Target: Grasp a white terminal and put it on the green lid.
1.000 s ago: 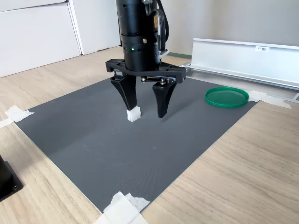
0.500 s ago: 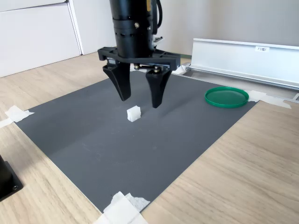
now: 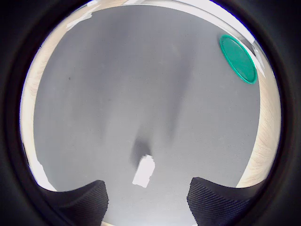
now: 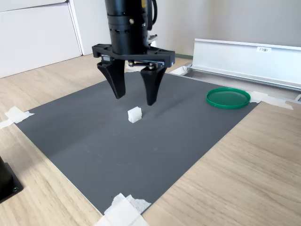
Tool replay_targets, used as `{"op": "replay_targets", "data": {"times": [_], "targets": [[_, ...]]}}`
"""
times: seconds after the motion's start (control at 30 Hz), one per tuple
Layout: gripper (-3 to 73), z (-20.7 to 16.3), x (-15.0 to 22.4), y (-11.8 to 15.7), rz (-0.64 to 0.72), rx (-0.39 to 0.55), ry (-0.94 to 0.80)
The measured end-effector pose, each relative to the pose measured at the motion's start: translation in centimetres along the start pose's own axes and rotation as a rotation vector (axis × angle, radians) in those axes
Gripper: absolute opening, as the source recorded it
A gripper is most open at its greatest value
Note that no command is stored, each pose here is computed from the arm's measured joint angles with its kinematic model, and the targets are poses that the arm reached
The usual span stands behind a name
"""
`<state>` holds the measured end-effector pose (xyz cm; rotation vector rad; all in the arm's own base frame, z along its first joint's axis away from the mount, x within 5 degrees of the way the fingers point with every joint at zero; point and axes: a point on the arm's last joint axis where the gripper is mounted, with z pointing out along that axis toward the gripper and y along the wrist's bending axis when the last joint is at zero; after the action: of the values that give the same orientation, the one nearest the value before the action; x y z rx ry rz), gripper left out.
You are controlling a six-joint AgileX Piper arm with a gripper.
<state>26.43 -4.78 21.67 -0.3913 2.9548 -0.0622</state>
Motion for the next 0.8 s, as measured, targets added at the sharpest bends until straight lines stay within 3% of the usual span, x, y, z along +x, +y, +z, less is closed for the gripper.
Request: {"op": "replay_targets", "data": {"times": [0.3, 0.8], "targets": [[71.1, 0.1, -0.2, 0.0, 0.012, 0.003, -0.013], [71.1, 3.4, 0.6, 0.3, 0.007, -0.006, 0.020]]}}
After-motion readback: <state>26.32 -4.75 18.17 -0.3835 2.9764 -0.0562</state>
